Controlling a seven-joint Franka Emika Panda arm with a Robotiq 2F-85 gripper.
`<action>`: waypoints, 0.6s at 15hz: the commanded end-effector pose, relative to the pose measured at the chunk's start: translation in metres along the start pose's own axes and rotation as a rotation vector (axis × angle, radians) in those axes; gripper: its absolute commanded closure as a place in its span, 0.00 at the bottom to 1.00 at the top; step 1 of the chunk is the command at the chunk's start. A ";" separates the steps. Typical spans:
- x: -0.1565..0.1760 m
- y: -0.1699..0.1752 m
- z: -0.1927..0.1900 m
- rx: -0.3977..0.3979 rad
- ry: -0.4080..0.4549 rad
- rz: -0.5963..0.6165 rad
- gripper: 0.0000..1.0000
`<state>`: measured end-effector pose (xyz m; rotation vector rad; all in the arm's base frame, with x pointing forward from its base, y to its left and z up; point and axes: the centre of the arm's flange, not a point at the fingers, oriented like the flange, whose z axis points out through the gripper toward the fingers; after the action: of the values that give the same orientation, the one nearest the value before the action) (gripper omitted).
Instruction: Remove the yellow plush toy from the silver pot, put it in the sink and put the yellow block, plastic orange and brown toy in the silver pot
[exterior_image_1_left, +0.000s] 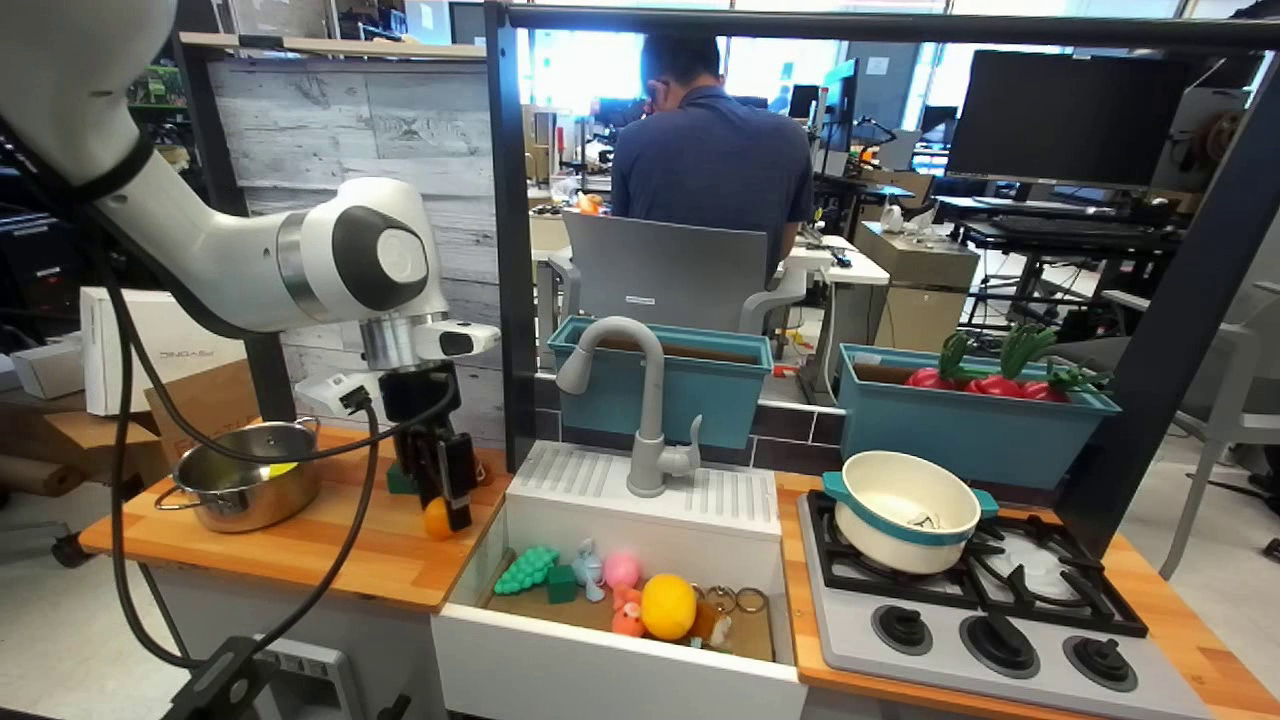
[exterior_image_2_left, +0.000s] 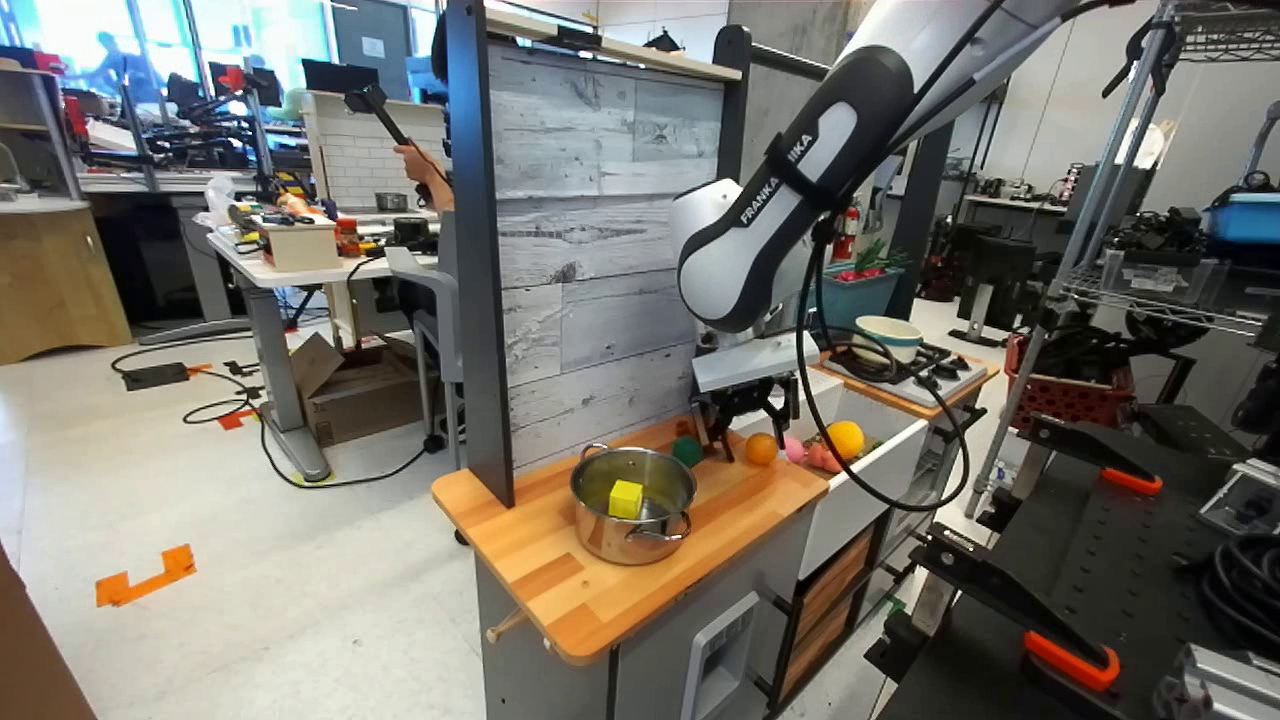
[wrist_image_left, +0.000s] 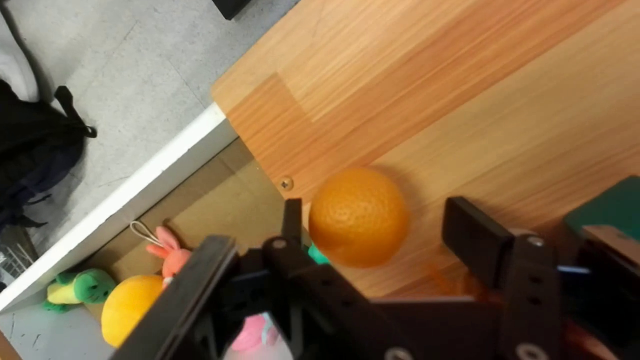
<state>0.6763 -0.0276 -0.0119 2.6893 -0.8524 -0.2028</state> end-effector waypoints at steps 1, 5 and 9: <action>0.006 -0.006 -0.013 0.005 0.006 -0.007 0.58; -0.013 -0.002 -0.053 0.049 0.048 -0.031 0.80; -0.036 0.012 -0.099 0.100 0.079 -0.052 0.80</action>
<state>0.6937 0.0012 0.0402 2.7433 -0.8196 -0.0990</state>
